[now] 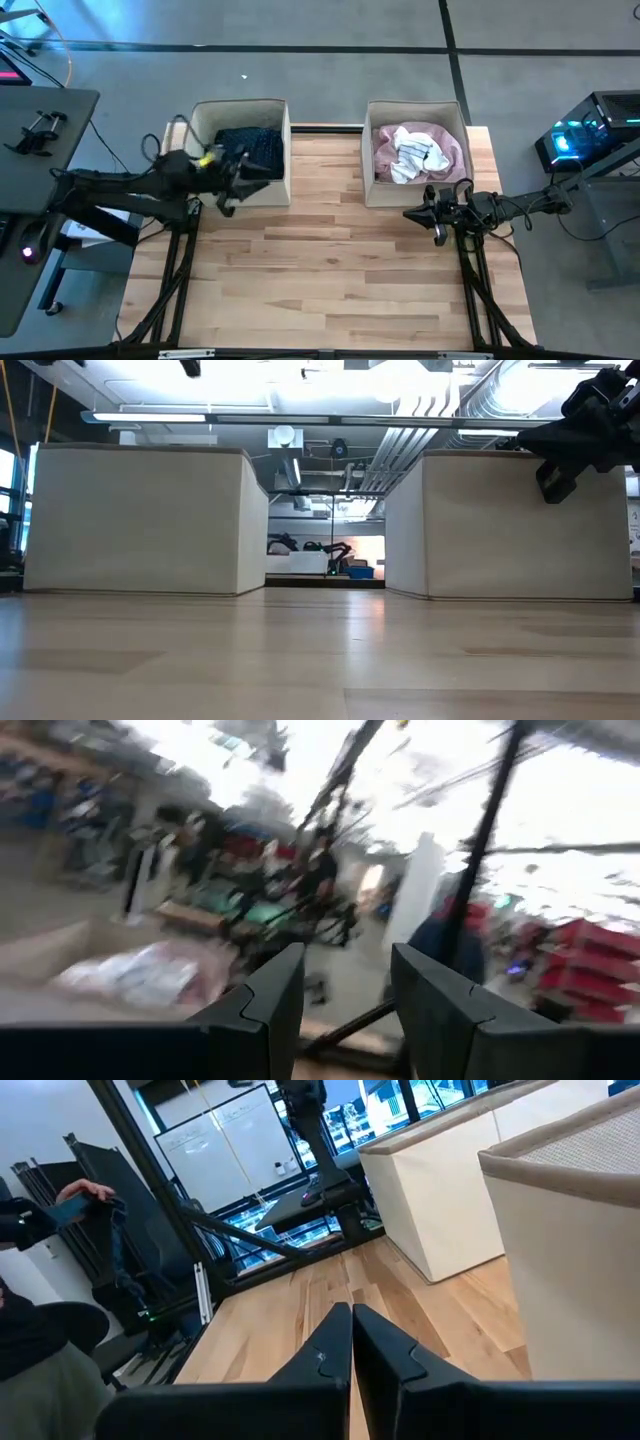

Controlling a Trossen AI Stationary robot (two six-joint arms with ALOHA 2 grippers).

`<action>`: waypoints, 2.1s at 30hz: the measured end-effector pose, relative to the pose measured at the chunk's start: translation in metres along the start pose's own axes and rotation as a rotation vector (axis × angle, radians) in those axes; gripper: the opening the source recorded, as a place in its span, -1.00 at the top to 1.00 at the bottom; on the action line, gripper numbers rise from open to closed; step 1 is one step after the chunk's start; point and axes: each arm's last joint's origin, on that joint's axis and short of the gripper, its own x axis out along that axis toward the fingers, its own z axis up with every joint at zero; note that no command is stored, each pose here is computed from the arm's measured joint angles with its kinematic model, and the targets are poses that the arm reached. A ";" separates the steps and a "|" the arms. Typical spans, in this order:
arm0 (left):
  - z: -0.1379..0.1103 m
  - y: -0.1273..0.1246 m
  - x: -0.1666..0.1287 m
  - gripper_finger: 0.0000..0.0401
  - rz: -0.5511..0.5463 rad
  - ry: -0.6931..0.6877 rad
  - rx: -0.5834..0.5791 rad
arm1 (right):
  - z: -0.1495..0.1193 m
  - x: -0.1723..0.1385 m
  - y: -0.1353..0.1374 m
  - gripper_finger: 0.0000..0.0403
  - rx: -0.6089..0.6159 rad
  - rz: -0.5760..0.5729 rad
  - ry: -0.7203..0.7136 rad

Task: Sort clothes
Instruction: Return to home position

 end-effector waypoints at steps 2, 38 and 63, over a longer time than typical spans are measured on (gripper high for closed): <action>0.007 -0.011 -0.008 0.30 -0.054 -0.031 0.009 | 0.000 0.000 0.000 1.00 0.000 0.000 0.000; -0.121 0.029 -0.118 0.30 0.002 0.152 0.290 | 0.000 0.000 0.000 1.00 0.000 0.000 0.001; -0.110 0.023 -0.117 0.30 -0.075 -0.001 0.639 | 0.000 0.000 0.000 1.00 0.000 0.000 0.001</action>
